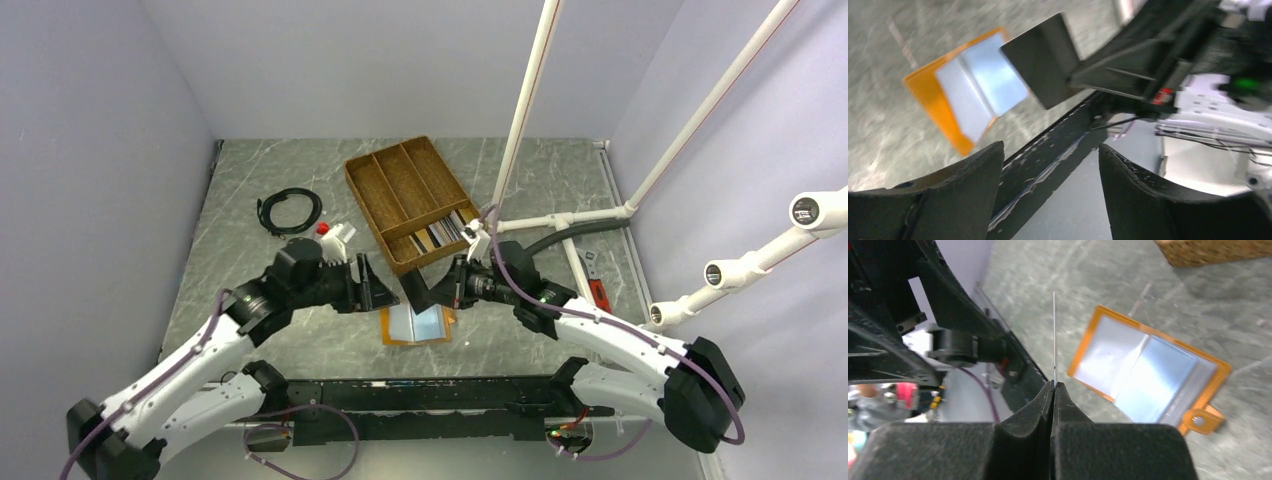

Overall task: Put the credit cards into the card holder
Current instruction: Insert the credit card into the card holder.

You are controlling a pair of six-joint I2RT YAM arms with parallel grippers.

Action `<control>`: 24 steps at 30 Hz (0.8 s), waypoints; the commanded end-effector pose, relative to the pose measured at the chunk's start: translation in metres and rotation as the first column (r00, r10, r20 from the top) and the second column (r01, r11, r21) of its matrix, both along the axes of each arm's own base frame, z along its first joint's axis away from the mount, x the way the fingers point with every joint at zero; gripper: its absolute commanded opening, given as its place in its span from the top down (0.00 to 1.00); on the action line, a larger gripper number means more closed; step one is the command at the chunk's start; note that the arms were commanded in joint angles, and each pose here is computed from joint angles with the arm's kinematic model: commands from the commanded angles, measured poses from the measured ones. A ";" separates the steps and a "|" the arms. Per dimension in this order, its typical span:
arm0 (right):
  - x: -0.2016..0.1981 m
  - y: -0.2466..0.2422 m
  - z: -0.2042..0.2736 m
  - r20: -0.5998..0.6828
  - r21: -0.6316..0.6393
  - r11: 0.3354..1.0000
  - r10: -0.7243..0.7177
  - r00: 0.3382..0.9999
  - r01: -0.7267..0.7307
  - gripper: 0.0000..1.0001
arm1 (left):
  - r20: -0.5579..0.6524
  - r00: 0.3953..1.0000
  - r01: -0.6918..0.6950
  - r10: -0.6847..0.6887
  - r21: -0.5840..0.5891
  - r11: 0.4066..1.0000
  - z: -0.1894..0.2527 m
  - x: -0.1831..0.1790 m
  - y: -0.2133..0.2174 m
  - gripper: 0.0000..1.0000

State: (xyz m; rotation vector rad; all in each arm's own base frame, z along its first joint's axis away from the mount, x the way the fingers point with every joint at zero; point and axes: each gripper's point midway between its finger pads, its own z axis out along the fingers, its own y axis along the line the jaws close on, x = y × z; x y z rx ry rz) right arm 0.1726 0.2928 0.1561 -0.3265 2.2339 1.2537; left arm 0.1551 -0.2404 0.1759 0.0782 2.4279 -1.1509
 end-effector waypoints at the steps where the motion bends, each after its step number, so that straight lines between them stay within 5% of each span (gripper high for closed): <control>1: 0.002 0.014 0.092 0.109 0.361 0.932 -0.018 0.994 -0.023 1.00 | 0.171 0.984 0.077 -0.042 -0.205 0.976 0.066 -0.006 -0.009 0.21; 10: 0.000 0.005 0.168 0.198 0.584 0.811 -0.094 0.976 -0.041 1.00 | 0.217 0.974 0.029 0.069 -0.421 0.907 0.108 0.007 -0.019 0.13; 12: -0.002 0.007 0.175 0.198 0.598 0.800 -0.079 0.977 -0.057 1.00 | 0.289 0.954 0.088 0.079 -0.520 0.850 0.134 0.007 -0.024 0.13; 18: -0.006 0.005 0.179 0.194 0.637 0.768 -0.077 0.978 -0.066 1.00 | 0.354 0.935 0.214 0.019 -0.606 0.766 0.156 -0.001 -0.037 0.29; 24: -0.011 0.004 0.173 0.172 0.656 0.752 -0.060 0.983 -0.069 1.00 | 0.350 0.936 0.188 0.041 -0.595 0.781 0.150 0.006 -0.037 0.64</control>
